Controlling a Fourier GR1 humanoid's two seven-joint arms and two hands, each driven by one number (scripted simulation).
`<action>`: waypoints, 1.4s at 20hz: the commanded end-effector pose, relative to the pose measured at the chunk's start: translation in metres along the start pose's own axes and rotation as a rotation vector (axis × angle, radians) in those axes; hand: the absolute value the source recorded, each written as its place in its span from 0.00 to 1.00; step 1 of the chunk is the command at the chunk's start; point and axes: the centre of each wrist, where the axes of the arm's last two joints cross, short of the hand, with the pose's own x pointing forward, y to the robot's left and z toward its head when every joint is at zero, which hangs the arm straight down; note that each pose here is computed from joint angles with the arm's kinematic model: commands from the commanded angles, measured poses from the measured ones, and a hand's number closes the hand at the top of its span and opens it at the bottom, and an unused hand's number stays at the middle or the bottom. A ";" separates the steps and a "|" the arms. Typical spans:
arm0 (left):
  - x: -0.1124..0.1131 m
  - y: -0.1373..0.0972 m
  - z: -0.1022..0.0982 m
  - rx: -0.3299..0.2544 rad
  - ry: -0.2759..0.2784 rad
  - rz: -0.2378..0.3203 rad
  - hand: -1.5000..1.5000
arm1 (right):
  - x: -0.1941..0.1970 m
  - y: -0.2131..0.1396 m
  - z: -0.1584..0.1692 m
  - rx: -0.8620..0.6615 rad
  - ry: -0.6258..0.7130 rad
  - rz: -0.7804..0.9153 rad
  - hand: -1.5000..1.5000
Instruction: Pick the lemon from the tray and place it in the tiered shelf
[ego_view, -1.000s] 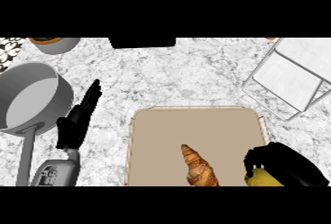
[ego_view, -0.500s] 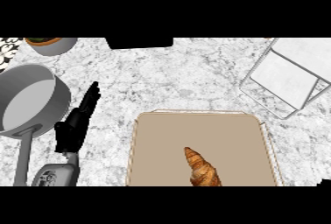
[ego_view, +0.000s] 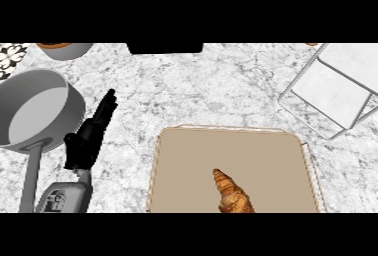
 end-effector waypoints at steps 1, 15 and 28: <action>0.005 0.010 0.012 -0.008 -0.004 -0.017 0.50 | 0.017 -0.040 0.026 -0.073 -0.051 0.001 1.00; 0.001 -0.007 -0.004 -0.038 -0.016 -0.013 0.50 | 0.045 -0.126 -0.045 -0.360 -0.006 0.014 1.00; -0.010 -0.023 -0.001 -0.055 -0.022 -0.012 0.50 | 0.064 -0.170 -0.103 -0.489 0.005 0.068 1.00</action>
